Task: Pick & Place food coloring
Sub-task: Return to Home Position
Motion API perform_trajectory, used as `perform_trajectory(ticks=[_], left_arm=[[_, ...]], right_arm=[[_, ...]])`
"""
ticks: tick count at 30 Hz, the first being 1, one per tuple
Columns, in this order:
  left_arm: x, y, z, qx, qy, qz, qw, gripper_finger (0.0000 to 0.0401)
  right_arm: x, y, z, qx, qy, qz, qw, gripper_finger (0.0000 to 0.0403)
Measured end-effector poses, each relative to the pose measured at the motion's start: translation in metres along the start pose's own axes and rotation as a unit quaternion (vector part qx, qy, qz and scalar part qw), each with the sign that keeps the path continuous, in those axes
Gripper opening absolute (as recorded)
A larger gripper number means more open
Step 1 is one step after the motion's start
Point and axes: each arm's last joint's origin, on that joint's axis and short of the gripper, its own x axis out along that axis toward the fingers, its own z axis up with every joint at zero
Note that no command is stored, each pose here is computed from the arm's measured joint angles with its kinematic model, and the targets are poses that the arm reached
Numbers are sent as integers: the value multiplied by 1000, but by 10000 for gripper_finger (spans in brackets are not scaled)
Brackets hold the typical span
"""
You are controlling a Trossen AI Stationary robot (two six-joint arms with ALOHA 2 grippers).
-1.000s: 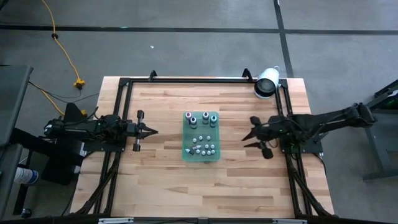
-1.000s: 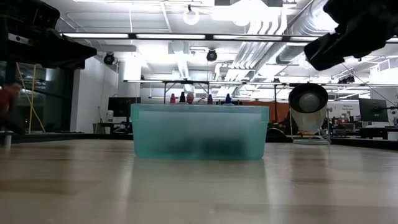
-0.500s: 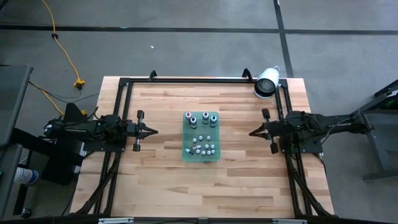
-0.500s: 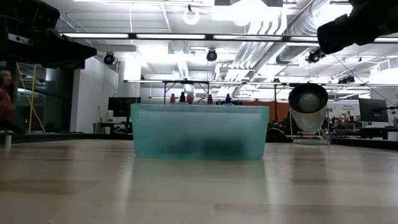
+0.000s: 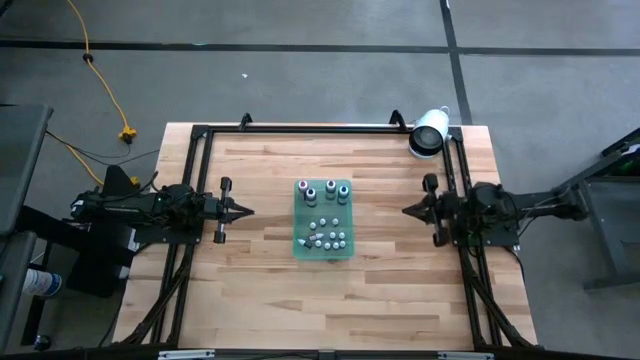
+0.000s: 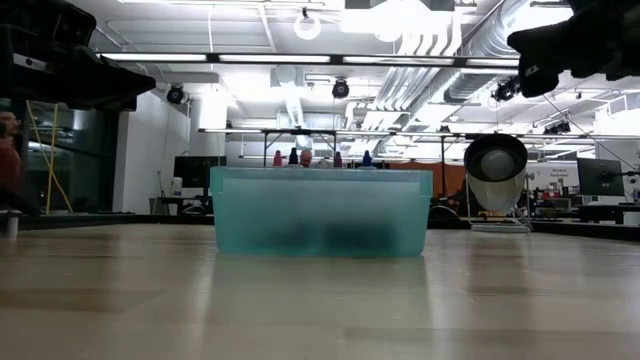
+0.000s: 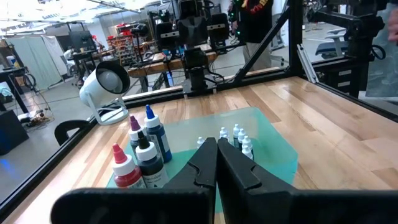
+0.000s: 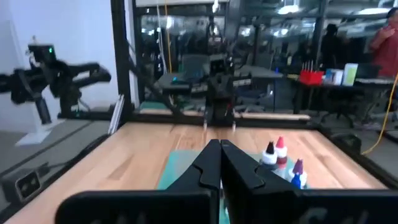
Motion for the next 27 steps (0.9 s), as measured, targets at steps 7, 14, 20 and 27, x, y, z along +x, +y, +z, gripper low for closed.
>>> perform_trajectory(ticks=[7, 14, 20, 27], left_arm=[[0, 0, 0, 0, 0, 0, 1000, 0], [0, 0, 0, 0, 0, 0, 1000, 0], [0, 0, 0, 0, 0, 0, 1000, 0], [0, 0, 0, 0, 0, 0, 1000, 0]], right_arm=[[0, 0, -11, -13, -34, 0, 999, 0], [0, -1, -19, -28, -49, -8, 998, 0], [0, -3, -18, -39, -53, -12, 998, 0], [0, -3, -22, -48, -33, -7, 998, 0]])
